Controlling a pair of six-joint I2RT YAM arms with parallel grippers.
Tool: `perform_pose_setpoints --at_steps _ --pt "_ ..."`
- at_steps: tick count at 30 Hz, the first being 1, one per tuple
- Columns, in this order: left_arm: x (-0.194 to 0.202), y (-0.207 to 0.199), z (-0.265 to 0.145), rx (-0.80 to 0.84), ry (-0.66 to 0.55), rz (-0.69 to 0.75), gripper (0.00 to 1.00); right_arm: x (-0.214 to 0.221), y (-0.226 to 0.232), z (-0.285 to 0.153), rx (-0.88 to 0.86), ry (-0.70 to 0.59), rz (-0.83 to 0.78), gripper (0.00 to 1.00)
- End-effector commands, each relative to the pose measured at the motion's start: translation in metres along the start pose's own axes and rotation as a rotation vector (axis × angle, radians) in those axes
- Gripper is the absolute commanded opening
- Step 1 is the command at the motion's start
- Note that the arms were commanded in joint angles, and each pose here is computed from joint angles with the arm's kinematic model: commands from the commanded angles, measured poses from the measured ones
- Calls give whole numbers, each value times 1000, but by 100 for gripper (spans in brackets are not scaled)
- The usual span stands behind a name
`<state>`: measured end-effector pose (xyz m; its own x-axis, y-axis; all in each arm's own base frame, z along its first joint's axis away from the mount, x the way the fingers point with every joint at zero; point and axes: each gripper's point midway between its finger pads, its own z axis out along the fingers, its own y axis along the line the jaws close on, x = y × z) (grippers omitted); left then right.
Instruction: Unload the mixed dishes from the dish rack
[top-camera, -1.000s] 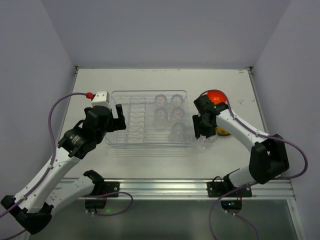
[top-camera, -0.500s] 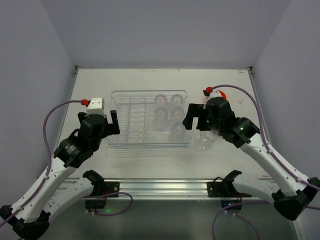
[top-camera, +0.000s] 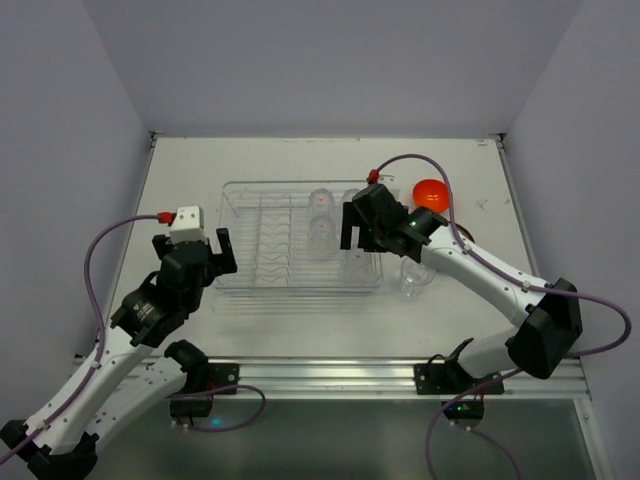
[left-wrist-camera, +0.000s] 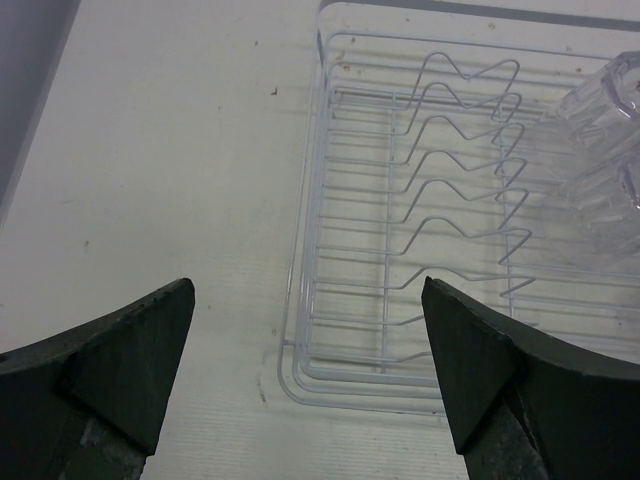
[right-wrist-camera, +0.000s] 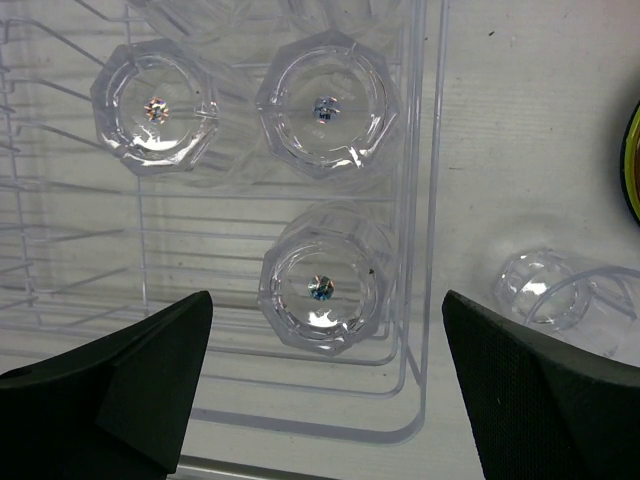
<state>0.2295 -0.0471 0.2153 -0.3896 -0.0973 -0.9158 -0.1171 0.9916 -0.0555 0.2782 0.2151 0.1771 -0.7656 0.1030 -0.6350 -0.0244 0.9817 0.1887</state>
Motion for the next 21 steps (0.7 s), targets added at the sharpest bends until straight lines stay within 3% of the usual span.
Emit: perform_pose_setpoints --at_steps 1,8,17,21 --pt "-8 -2 4 -7 -34 -14 100 -8 4 6 37 -25 8 99" --pt "-7 1 4 -30 -26 -19 100 15 3 23 74 62 -16 94" --pt "-6 1 3 -23 -30 -44 100 24 4 37 80 73 -6 93" --pt "-5 -11 3 56 -38 -30 100 26 3 45 95 65 17 92"
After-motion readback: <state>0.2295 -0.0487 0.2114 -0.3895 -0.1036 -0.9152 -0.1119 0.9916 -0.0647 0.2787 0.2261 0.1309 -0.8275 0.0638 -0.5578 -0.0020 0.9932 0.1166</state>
